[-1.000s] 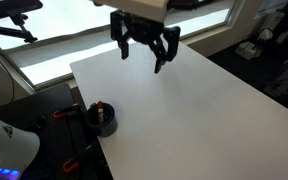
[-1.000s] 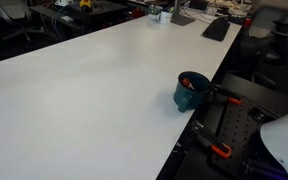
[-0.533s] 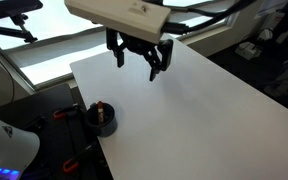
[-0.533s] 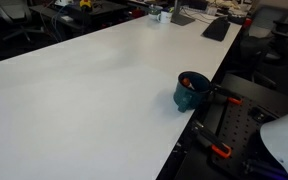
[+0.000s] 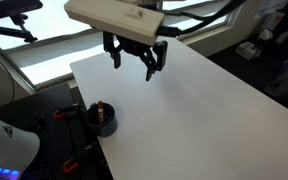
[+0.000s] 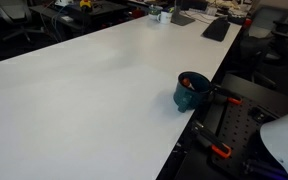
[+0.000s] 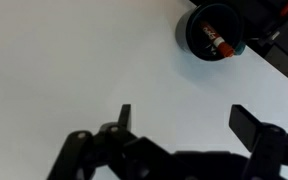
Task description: Move the marker to the table on the right side of the mug
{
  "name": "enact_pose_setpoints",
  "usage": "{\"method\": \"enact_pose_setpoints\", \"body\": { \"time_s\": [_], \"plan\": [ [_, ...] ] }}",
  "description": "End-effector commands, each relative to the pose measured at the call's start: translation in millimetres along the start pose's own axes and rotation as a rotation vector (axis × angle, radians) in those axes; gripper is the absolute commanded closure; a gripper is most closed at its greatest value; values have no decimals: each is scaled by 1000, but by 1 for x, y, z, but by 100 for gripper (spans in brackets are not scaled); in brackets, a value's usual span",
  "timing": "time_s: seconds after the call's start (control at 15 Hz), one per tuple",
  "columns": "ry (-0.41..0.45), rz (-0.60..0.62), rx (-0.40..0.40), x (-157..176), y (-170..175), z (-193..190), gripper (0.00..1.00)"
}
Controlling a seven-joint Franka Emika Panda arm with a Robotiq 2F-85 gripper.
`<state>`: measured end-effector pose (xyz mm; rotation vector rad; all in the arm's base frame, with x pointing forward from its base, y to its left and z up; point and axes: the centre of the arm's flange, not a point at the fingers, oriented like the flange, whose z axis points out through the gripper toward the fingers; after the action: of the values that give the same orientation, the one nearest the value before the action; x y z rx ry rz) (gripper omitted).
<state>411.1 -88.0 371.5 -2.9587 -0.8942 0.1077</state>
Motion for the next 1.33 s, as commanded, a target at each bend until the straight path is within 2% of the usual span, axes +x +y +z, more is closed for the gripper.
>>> {"method": "enact_pose_setpoints", "body": {
  "time_s": [0.0, 0.27, 0.53, 0.6, 0.67, 1.07, 1.27],
  "plan": [
    [23, -126, -23, -6, -34, 32, 0],
    [17, -260, -14, -19, -66, 76, 0],
    [-2, -298, 59, -43, -85, 114, 0],
    [-10, -295, 72, -44, -83, 117, 0],
    [-18, -281, 50, -19, -65, 99, 0],
    [-30, -286, 65, -20, -62, 105, 0],
    [-41, -301, 42, -18, -67, 111, 0]
  ]
}}
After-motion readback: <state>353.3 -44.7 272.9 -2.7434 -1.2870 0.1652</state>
